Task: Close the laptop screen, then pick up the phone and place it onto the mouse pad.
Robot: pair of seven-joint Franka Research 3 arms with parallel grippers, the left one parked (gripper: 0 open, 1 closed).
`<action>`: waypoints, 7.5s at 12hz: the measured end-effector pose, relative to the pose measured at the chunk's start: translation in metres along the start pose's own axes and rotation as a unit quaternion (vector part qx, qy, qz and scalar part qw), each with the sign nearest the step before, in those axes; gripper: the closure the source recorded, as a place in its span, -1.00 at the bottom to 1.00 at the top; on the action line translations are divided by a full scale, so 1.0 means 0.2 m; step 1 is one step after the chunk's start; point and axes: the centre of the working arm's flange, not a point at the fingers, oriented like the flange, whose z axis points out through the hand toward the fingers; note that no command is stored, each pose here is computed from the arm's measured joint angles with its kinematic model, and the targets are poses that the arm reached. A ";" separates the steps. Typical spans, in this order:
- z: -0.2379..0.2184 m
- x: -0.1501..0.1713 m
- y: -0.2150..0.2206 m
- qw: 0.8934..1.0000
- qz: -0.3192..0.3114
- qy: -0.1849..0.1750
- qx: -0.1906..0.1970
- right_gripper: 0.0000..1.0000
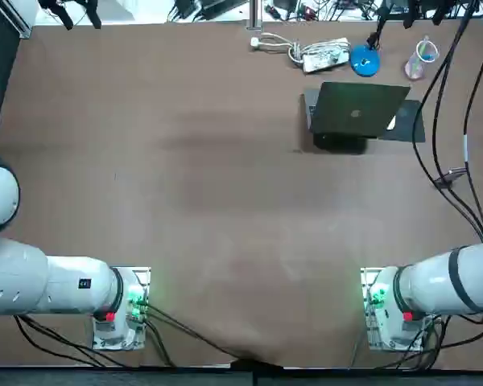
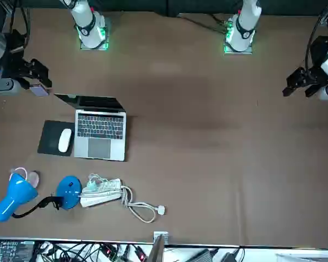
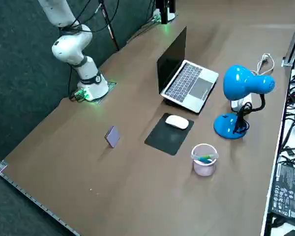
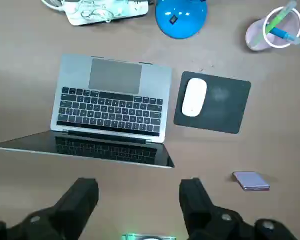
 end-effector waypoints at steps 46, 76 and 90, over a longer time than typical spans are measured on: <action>1.26 0.51 -0.03 0.997 -0.063 -0.036 0.038 0.96; 1.64 -0.80 1.45 0.821 -0.571 -0.018 -0.004 -1.00; 1.95 -0.94 1.51 0.779 -0.625 0.003 -0.046 -0.24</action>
